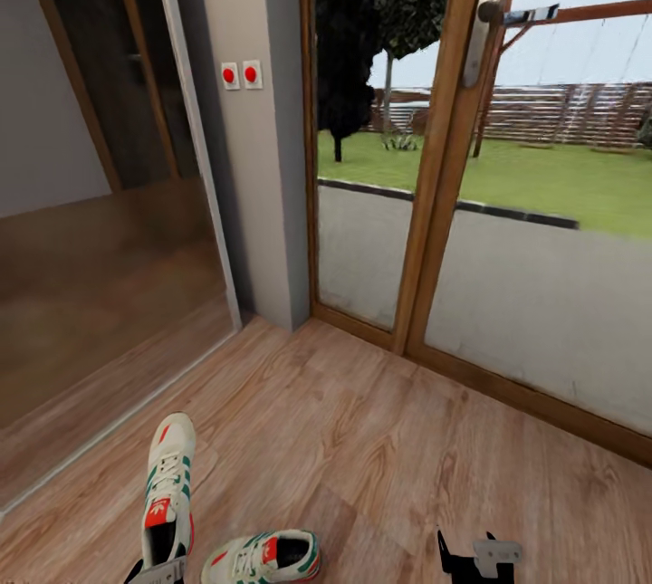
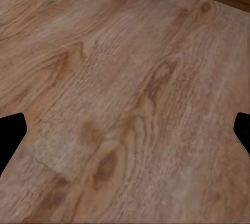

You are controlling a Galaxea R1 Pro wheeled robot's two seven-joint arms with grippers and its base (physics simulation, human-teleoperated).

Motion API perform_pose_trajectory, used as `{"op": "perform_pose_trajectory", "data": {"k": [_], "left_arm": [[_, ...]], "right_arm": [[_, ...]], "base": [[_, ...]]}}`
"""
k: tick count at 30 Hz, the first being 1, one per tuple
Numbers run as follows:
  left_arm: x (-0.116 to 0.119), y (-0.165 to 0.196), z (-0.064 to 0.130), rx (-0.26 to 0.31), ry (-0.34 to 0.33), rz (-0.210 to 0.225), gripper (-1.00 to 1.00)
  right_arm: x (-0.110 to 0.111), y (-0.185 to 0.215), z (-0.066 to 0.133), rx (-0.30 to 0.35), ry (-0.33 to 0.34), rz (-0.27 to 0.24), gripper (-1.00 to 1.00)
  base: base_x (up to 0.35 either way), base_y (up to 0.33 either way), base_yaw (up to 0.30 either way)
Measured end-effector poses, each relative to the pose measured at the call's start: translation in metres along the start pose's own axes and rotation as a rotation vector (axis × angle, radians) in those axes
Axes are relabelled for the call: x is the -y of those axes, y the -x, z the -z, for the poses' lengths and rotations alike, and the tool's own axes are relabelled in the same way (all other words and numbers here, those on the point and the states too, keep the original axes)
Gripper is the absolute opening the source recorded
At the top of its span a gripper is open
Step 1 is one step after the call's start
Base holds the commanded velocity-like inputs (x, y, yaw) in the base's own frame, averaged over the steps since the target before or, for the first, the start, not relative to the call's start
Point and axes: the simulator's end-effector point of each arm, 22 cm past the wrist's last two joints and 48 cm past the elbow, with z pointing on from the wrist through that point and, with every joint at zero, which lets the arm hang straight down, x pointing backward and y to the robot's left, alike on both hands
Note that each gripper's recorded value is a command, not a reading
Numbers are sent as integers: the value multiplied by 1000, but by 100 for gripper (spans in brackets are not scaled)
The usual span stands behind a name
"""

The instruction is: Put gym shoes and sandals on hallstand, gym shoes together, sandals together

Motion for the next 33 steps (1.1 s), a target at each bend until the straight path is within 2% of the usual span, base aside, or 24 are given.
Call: {"op": "perform_pose_trajectory", "data": {"k": [27,33], "left_arm": [[-1,0,0,1,3,1,-100],[-1,1,0,1,3,1,-100]], "right_arm": [[0,0,0,0,-1,0,100],[0,0,0,-1,-1,0,100]], "base": [[7,-266,276],[0,-81,277]]}}
